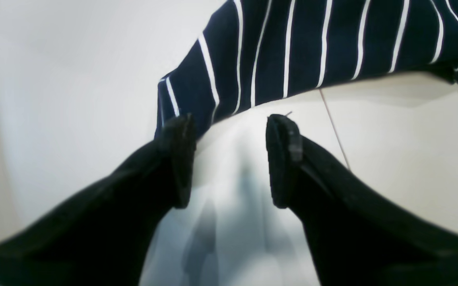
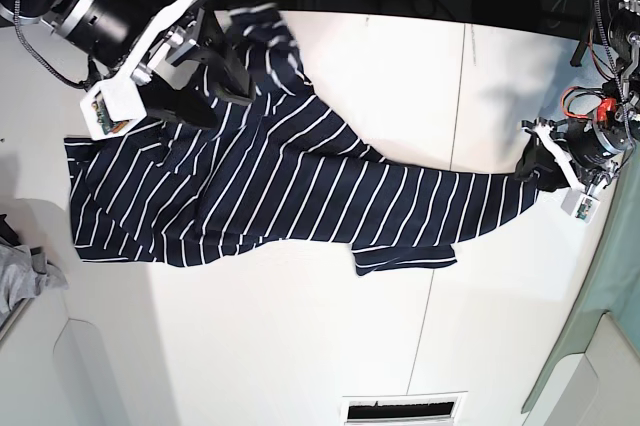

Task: Layout the t-shirt on the table in an organized manner, then fold the t-shirt properly
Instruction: 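Drag a shirt flap with the right gripper away from the left gripper, then grasp the shirt body with the left gripper and pull it toward the right gripper, then lift the shirt high with both grippers and shake it out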

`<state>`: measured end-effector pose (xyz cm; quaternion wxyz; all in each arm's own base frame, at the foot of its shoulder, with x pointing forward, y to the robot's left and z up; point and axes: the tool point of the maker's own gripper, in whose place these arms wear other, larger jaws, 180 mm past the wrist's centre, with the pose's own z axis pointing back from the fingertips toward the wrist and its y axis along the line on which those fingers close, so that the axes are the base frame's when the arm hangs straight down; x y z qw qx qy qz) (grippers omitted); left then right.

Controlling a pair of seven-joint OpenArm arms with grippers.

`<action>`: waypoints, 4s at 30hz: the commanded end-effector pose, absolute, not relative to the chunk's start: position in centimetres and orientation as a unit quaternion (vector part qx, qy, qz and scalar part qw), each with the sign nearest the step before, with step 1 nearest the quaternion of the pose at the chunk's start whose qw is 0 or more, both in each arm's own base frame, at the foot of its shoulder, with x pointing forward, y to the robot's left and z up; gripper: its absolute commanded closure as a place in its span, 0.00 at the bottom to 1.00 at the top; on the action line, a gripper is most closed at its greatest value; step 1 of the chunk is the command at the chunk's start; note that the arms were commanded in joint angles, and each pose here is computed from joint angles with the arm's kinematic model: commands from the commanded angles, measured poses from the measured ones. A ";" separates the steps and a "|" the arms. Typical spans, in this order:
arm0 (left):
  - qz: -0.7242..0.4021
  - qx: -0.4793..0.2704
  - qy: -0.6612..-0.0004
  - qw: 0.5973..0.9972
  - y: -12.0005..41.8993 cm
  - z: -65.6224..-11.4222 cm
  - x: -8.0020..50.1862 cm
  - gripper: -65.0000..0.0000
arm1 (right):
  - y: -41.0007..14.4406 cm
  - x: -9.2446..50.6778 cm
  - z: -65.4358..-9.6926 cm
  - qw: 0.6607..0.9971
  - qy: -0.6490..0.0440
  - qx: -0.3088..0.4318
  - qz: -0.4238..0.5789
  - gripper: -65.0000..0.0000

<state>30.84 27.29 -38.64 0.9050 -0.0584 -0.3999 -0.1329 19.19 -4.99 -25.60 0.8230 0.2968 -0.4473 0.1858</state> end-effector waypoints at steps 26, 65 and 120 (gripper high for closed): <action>-0.068 -0.178 -0.435 0.880 20.6 -38.4 31.6 0.49 | -24.8 33.1 -37.0 0.887 -0.443 0.051 -0.121 0.54; -0.168 -0.248 -0.376 0.877 9.7 -40.2 29.2 1.00 | -34.6 40.6 -31.7 0.862 -0.504 0.016 -0.048 1.00; -0.388 -0.279 -0.434 0.764 -5.2 -34.3 19.6 0.48 | -25.5 33.2 -42.1 0.895 -0.402 0.164 -0.106 0.40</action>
